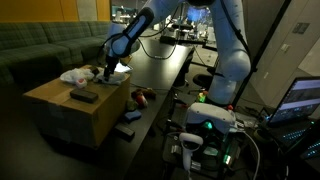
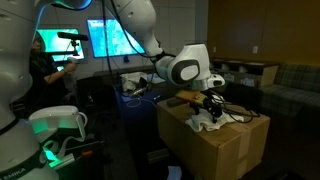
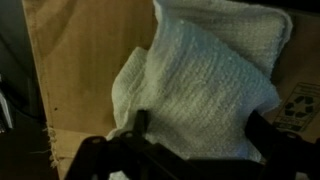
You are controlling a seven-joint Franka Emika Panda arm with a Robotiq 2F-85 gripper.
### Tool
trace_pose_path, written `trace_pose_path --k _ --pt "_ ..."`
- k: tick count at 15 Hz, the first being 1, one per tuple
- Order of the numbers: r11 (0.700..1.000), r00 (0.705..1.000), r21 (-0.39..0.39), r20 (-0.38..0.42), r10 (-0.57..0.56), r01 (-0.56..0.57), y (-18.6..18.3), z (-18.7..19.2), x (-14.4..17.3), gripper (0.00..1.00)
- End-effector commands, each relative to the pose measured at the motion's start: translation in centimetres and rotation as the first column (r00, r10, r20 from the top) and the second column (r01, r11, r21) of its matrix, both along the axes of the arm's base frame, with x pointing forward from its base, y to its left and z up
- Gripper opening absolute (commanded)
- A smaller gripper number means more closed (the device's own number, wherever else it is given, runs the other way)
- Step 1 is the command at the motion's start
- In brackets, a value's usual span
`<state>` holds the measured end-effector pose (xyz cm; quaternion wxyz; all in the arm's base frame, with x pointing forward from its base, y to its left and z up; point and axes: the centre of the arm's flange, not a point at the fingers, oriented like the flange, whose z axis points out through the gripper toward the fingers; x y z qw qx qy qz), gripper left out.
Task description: Put the white towel on the table, then the moose on the box, then the duster on the table, then the turnip plushie on the box, then the plastic on the table, then the blue sponge on the box, then the duster from the box to the table, lastly, the other duster from the table to the box
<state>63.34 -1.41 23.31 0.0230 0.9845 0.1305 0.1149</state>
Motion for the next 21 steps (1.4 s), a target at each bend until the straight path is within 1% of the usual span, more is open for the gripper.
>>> trace_pose_path --k 1,3,4,6,7,8,10,12,13,14,17,21 --pt "1.000 1.000 -0.009 0.019 0.016 -0.016 -0.1 0.0 0.8 0.73" --pt "1.000 1.000 -0.011 0.019 0.021 -0.021 0.0 0.4 0.4 0.59" --pt "1.000 1.000 -0.012 0.018 0.025 -0.025 0.0 0.7 0.2 0.49" --pt "1.000 0.999 -0.013 0.017 0.029 -0.028 0.0 1.2 -0.3 0.34" --pt "0.999 0.999 -0.019 0.021 0.029 -0.028 -0.1 1.4 -0.5 0.28" --pt "0.999 0.999 -0.027 0.025 0.026 -0.025 -0.2 1.6 -0.9 0.19" --pt "0.999 0.999 -0.040 0.041 0.019 -0.017 -0.8 2.3 -1.6 0.07" --pt "0.999 0.998 -0.046 0.068 0.004 -0.001 -1.8 3.5 -2.6 0.07" --pt "0.999 0.996 -0.046 0.087 -0.012 0.016 -2.4 4.1 -3.2 0.04" --pt "0.998 0.995 -0.047 0.101 -0.027 0.032 -3.1 4.7 -3.7 0.06" --pt "0.995 0.986 -0.051 0.148 -0.080 0.089 -5.5 6.1 -5.3 0.06" --pt "0.983 0.970 -0.050 0.183 -0.163 0.174 -9.0 6.7 -6.8 0.06"
